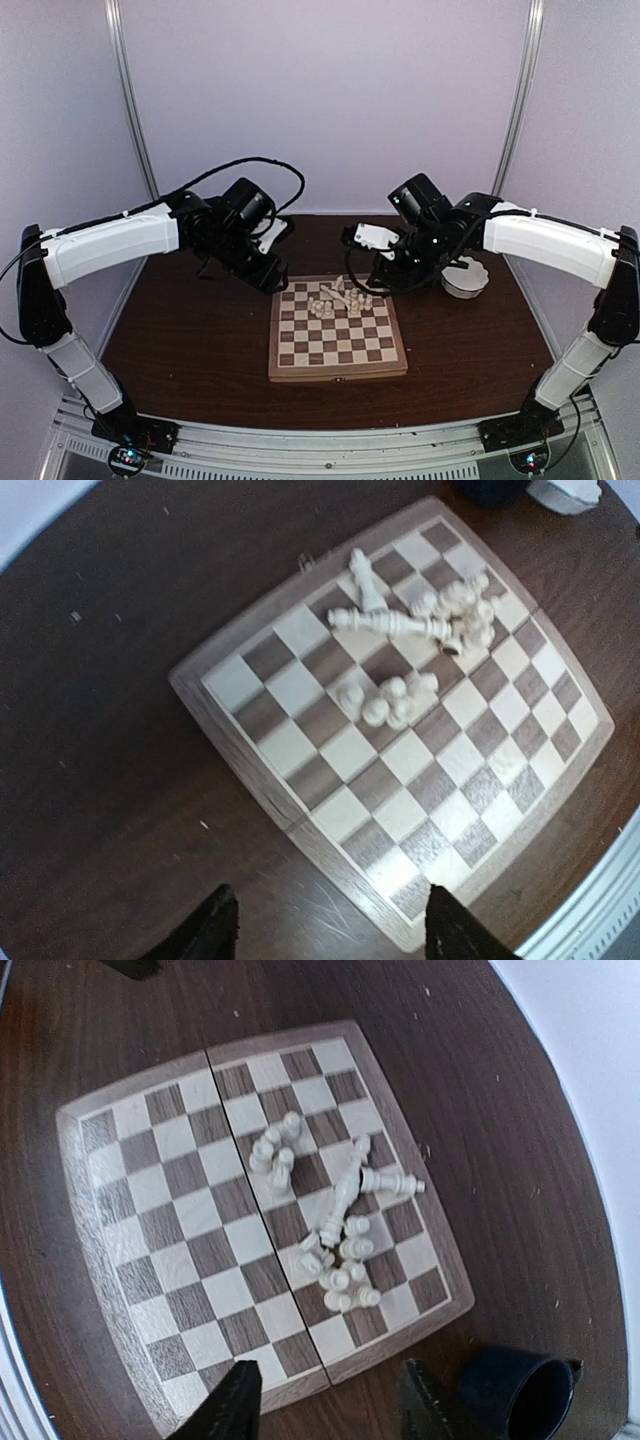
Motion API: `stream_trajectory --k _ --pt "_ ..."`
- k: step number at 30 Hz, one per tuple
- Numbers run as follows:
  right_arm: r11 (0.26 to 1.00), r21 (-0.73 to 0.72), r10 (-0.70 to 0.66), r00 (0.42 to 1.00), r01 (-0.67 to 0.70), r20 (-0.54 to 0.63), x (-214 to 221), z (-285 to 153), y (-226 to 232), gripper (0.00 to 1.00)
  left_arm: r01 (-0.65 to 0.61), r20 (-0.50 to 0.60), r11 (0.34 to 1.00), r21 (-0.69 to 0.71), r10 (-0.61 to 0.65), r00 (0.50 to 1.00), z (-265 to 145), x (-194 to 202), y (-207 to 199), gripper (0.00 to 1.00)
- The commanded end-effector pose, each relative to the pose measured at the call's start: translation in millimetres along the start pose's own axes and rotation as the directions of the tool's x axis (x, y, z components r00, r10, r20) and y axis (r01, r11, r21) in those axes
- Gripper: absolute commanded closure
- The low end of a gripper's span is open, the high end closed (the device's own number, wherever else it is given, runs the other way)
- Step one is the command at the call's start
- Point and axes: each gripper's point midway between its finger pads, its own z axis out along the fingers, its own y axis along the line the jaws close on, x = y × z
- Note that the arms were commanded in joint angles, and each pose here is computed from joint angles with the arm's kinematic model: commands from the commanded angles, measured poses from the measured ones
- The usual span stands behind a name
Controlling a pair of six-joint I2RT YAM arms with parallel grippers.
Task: Set up the chess pieces on the board
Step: Adjust the chessboard at the center of the board.
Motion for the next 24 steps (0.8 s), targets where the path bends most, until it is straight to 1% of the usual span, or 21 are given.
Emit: stream_trajectory --k 1,3,4,5,7,9,10,12,14,15,17,19,21,24 --pt "0.987 -0.135 0.097 0.994 -0.090 0.050 -31.3 1.5 9.3 0.44 -0.022 0.197 0.984 -0.176 0.057 0.979 -26.1 -64.2 40.7 0.29" --pt "0.979 -0.166 0.127 0.990 -0.116 0.054 -42.3 11.8 8.4 0.35 0.030 0.287 0.979 -0.200 0.029 0.958 -31.1 -88.4 55.0 0.22" --pt "0.974 -0.186 0.137 0.989 -0.126 0.049 -45.6 19.0 9.2 0.33 0.059 0.326 0.978 -0.199 0.010 0.945 -32.6 -98.3 61.6 0.15" --pt "0.970 -0.200 0.152 0.987 -0.140 0.045 -49.5 24.7 9.1 0.33 0.116 0.361 0.968 -0.222 -0.029 0.932 -35.1 -104.8 73.6 0.04" --pt "0.959 -0.231 0.173 0.985 -0.163 0.023 -54.0 37.9 11.1 0.33 0.179 0.413 0.958 -0.225 -0.072 0.908 -37.4 -113.1 89.0 0.02" --pt "0.955 -0.240 0.178 0.984 -0.172 0.005 -55.7 52.1 12.6 0.38 0.215 0.456 0.957 -0.197 -0.105 0.884 -37.2 -115.4 101.2 0.03" --pt "0.955 -0.241 0.177 0.984 -0.172 -0.003 -57.8 58.4 13.5 0.40 0.249 0.462 0.951 -0.181 -0.142 0.875 -34.3 -109.7 112.2 0.03" --pt "0.953 -0.247 0.172 0.985 -0.175 -0.032 -57.4 71.4 17.2 0.43 0.332 0.467 0.939 -0.091 -0.254 0.847 -31.7 -98.6 124.8 0.06" --pt "0.954 -0.246 0.163 0.985 -0.172 -0.055 -56.5 83.1 20.4 0.45 0.421 0.458 0.907 0.005 -0.377 0.805 -29.8 -84.4 136.5 0.09" --pt "0.956 -0.239 0.160 0.985 -0.171 -0.065 -55.8 88.7 20.8 0.46 0.452 0.464 0.892 0.028 -0.412 0.784 -30.9 -80.9 142.0 0.13" --pt "0.956 -0.239 0.152 0.984 -0.169 -0.090 -53.0 101.4 23.6 0.49 0.446 0.469 0.892 0.080 -0.428 0.773 -35.4 -83.4 139.7 0.21" --pt "0.960 -0.226 0.148 0.984 -0.168 -0.104 -51.9 109.5 22.4 0.51 0.412 0.465 0.904 0.114 -0.415 0.782 -40.1 -90.6 133.9 0.26" --pt "0.962 -0.212 0.149 0.981 -0.173 -0.124 -49.8 116.2 21.3 0.52 0.410 0.455 0.905 0.110 -0.413 0.789 -41.6 -90.5 133.3 0.27" --pt "0.967 -0.187 0.144 0.978 -0.171 -0.150 -44.6 124.0 19.6 0.54 0.419 0.459 0.902 0.110 -0.419 0.783 -43.6 -89.4 134.4 0.27"
